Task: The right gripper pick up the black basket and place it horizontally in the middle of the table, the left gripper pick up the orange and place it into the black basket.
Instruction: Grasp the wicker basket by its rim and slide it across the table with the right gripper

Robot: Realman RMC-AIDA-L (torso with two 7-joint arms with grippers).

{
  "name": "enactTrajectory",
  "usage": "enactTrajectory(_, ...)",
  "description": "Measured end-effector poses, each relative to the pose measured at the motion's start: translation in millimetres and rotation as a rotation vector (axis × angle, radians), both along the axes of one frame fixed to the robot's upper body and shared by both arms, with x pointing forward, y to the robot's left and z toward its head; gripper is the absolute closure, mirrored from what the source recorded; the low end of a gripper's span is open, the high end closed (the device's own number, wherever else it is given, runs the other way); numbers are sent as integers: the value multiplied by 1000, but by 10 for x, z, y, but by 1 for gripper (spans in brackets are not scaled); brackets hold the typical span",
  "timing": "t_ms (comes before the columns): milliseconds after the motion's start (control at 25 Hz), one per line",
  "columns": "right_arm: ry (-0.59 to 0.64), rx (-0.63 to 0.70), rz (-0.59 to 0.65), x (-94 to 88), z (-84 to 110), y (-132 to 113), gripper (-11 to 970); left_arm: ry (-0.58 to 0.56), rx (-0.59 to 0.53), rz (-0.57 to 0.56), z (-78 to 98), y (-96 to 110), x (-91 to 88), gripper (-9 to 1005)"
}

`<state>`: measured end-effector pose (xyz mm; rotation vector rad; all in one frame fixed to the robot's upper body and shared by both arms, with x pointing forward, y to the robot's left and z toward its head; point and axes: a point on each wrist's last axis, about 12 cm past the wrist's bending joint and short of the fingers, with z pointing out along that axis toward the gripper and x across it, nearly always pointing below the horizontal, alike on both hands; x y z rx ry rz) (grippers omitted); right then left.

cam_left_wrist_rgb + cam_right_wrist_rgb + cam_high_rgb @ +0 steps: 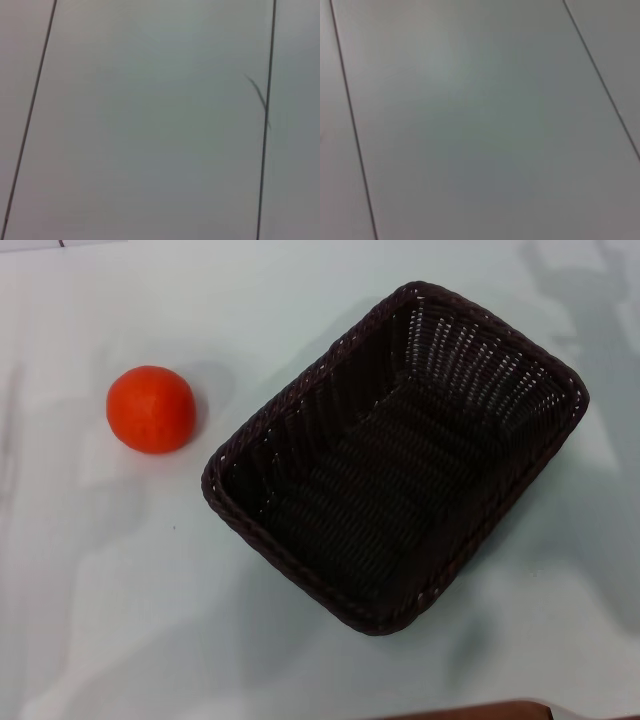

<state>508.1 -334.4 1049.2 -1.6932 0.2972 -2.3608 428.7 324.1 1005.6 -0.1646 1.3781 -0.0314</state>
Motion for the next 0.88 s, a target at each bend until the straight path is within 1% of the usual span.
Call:
enactTrajectory(240, 11, 3, 55, 14, 14, -25, 15, 0, -2, -8, 0, -16, 8, 73)
enactTrajectory(400, 22, 22, 123, 12, 39, -80, 16, 4, -6, -10, -4, -17, 13, 73)
enactTrajectory(520, 50, 31, 253, 42, 133, -180, 16, 5, -12, -10, -5, -14, 18, 74)
enactTrajectory(560, 76, 39, 308, 64, 170, -211, 16, 5, -15, -9, -4, -11, 20, 74)
enactTrajectory(600, 112, 45, 367, 91, 217, -246, 17, 5, -15, -7, -4, -7, 24, 74)
enactTrajectory(680, 239, 40, 498, 196, 375, -330, 17, 7, -15, -7, -4, -4, 32, 74)
enactTrajectory(840, 515, 9, 656, 355, 651, -383, 17, 18, -17, -10, -10, -9, 64, 74)
enactTrajectory(880, 591, -7, 691, 400, 753, -380, 16, 19, -17, -10, -11, -10, 69, 74)
